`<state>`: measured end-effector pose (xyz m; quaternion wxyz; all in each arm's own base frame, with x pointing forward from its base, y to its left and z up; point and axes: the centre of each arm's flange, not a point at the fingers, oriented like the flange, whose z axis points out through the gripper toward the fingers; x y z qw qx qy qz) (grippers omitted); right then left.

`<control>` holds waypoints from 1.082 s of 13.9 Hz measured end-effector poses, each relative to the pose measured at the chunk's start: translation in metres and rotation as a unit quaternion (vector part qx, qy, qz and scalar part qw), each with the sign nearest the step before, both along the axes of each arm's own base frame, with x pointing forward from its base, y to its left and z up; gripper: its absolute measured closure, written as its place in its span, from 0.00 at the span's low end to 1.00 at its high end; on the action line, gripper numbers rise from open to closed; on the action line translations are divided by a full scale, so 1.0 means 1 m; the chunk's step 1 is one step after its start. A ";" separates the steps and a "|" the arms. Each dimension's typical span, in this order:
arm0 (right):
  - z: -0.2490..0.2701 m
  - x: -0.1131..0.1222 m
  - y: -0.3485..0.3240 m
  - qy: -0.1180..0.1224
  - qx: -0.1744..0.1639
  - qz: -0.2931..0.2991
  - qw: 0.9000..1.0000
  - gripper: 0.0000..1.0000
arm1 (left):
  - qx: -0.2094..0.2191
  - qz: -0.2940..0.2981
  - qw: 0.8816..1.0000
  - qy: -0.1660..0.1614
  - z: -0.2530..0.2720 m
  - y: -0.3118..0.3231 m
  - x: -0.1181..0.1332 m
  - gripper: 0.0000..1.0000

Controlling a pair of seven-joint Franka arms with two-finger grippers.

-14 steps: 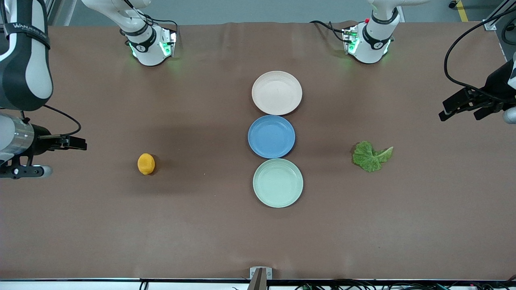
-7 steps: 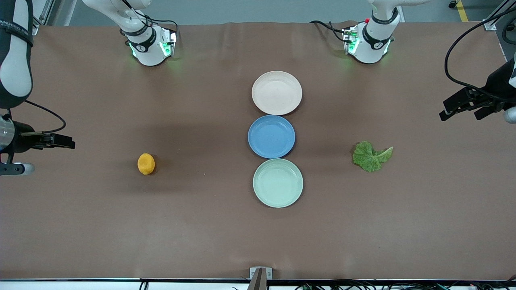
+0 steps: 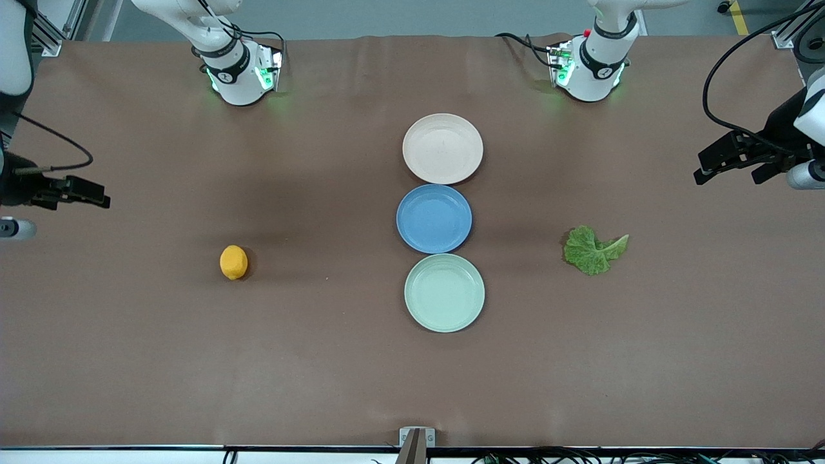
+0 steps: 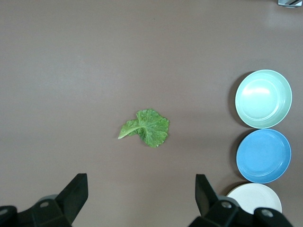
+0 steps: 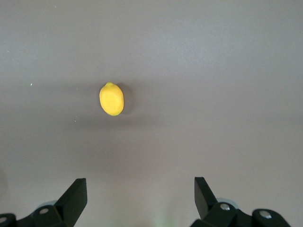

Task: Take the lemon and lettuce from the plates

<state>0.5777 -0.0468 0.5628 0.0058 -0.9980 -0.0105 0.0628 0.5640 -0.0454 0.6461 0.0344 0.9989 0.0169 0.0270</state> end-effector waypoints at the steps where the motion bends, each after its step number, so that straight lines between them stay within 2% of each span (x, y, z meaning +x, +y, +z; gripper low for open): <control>1: 0.001 -0.009 0.002 -0.004 0.001 0.002 1.000 0.00 | 0.000 0.000 1.000 0.000 0.000 0.000 0.000 0.00; 5: 0.009 -0.031 0.009 -0.015 0.003 0.008 1.000 0.00 | 0.000 0.001 1.000 0.000 0.000 0.001 0.000 0.00; 15: 0.032 -0.041 0.018 -0.042 0.001 0.016 0.999 0.00 | 0.000 0.001 1.000 0.000 0.001 0.002 0.000 0.00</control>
